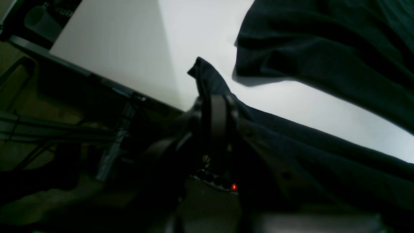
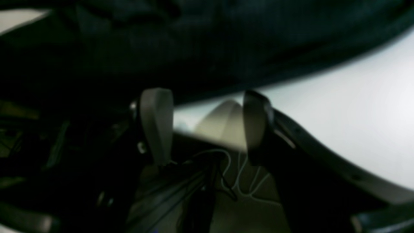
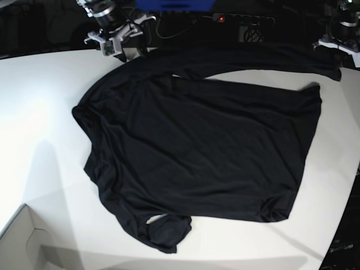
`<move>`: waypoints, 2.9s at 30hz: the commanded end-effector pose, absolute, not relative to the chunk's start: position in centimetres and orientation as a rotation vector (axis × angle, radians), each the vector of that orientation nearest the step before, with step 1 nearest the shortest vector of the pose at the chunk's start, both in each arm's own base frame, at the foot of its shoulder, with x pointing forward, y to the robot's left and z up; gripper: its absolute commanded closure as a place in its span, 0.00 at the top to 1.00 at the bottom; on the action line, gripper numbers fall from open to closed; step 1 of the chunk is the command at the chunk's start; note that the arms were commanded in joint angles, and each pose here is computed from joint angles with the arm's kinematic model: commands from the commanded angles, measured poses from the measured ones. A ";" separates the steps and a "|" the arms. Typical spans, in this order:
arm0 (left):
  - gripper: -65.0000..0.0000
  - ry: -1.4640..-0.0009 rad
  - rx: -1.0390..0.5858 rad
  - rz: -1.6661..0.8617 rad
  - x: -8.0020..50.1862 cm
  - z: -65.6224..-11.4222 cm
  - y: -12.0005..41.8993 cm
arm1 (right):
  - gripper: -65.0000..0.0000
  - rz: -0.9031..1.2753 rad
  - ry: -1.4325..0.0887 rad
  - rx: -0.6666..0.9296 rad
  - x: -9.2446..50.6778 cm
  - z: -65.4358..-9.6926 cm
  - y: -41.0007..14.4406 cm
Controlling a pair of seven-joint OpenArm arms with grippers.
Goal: Layout the t-shirt on the table in an organized manner, then fold the t-shirt properly
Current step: 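Grasp the shirt edge with the right gripper and pull it outward, then lower both grippers onto the shirt edge and regrasp it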
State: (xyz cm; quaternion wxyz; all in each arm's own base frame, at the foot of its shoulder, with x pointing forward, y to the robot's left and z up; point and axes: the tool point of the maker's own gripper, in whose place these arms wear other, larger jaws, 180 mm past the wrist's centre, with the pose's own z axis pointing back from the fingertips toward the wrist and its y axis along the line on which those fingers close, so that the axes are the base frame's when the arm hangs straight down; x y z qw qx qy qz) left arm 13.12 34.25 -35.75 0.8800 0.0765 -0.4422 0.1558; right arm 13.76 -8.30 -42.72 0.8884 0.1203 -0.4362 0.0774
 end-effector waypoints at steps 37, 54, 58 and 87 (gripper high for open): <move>0.00 -0.998 0.171 0.300 14.6 -33.8 34.6 | 0.00 0.236 -1.017 0.207 14.0 -37.3 -9.6; 0.00 -1.235 0.188 0.260 21.7 -27.8 34.9 | 0.00 0.279 -1.224 0.178 19.9 -32.1 -9.4; 0.00 -1.288 0.184 0.271 23.2 -26.6 34.9 | 0.00 0.284 -1.284 0.170 21.9 -30.9 -9.4; 0.29 -0.973 0.121 0.352 25.5 -37.0 35.6 | 0.00 0.270 -1.133 0.173 24.5 -36.2 -9.6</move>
